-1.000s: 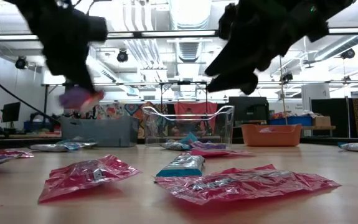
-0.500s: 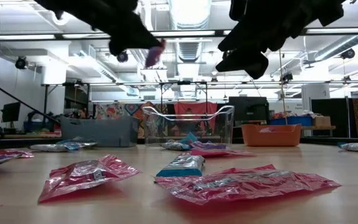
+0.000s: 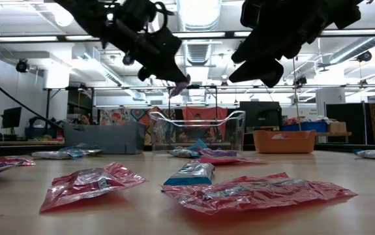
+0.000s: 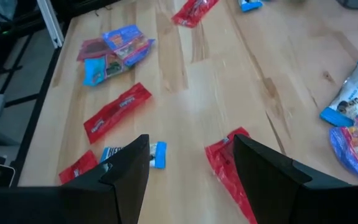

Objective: Sort candy
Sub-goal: Put the blue candy into the transparent bin

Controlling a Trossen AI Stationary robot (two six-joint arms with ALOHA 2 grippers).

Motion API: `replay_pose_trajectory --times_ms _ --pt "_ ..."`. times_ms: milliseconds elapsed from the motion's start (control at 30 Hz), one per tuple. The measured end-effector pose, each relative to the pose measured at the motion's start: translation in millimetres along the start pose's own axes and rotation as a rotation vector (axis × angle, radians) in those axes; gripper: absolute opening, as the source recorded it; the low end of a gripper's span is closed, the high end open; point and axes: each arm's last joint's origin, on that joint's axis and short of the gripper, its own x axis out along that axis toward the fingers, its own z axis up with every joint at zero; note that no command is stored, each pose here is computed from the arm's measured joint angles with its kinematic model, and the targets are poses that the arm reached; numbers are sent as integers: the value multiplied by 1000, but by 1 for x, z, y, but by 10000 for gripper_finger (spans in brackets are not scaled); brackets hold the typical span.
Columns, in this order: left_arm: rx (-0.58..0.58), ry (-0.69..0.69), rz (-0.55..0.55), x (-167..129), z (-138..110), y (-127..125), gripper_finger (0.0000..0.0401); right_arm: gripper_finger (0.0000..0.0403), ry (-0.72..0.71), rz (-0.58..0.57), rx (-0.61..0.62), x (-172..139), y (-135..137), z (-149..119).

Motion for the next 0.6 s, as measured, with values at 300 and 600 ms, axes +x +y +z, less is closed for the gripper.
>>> replay_pose_trajectory --times_ms 300,600 --pt "17 118 51 30 4 15 0 219 10 1 2 0 1 -1" --pt "28 135 51 32 2 15 4 219 32 -6 35 0 1 -4"
